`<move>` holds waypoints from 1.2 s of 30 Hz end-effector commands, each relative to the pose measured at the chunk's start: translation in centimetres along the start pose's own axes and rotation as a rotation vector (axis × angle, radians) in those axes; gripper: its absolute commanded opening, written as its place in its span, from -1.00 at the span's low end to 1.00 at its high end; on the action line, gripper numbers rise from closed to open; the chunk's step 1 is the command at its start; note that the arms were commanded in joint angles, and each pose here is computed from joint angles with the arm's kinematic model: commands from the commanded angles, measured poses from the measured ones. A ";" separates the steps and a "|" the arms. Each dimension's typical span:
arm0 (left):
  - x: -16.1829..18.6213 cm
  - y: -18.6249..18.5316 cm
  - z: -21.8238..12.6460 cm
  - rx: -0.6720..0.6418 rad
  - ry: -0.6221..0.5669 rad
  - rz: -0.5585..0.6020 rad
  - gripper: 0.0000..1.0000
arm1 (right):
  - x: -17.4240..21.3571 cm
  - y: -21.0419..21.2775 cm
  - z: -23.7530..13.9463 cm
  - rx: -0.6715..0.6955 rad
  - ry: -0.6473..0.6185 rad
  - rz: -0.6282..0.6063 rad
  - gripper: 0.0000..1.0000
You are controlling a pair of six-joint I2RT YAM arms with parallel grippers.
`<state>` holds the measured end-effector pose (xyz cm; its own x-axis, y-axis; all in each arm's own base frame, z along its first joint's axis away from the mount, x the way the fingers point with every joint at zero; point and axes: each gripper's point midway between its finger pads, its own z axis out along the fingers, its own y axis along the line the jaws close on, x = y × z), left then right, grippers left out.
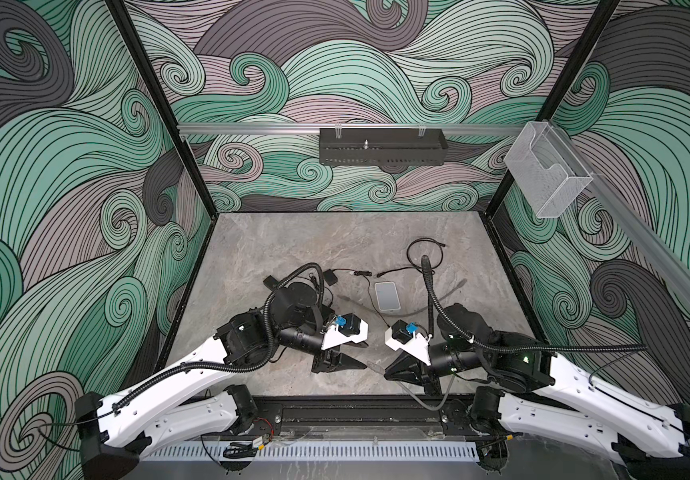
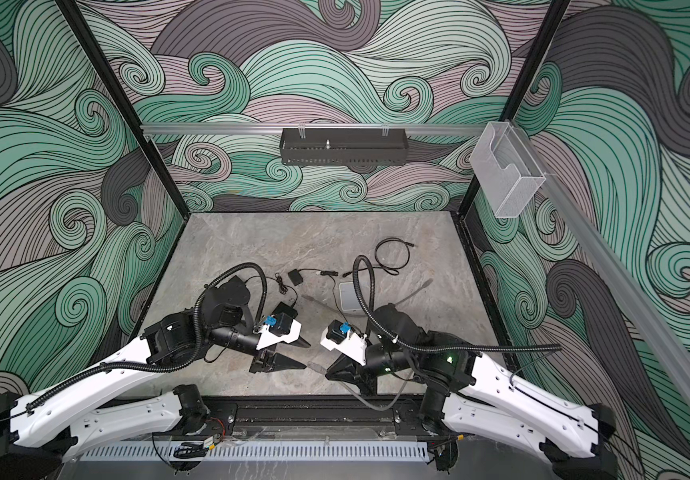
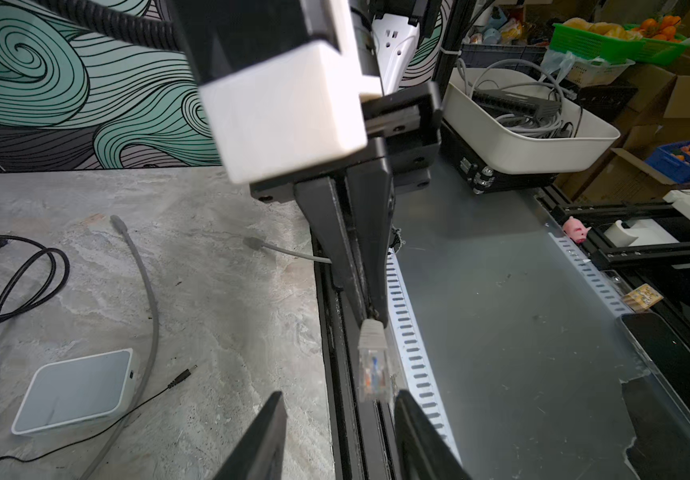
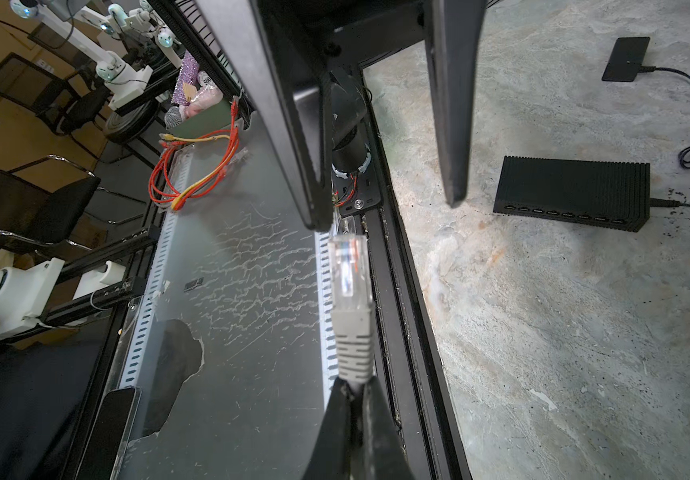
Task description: Insert the plug into the switch port
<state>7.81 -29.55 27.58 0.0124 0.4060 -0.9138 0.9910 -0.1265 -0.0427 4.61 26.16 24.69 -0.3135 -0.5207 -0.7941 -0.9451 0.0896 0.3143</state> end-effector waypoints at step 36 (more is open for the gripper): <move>-1.0 -0.4 -0.3 0.015 0.003 -0.016 -0.43 | -2.0 -2.5 0.4 0.131 -0.068 0.021 -1.00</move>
<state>7.99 -29.65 26.81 -0.0205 0.4372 -0.8991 0.9905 -0.1135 -0.0778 6.92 27.06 24.80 -0.3304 -0.4845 -0.8100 -0.9437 0.1855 0.2740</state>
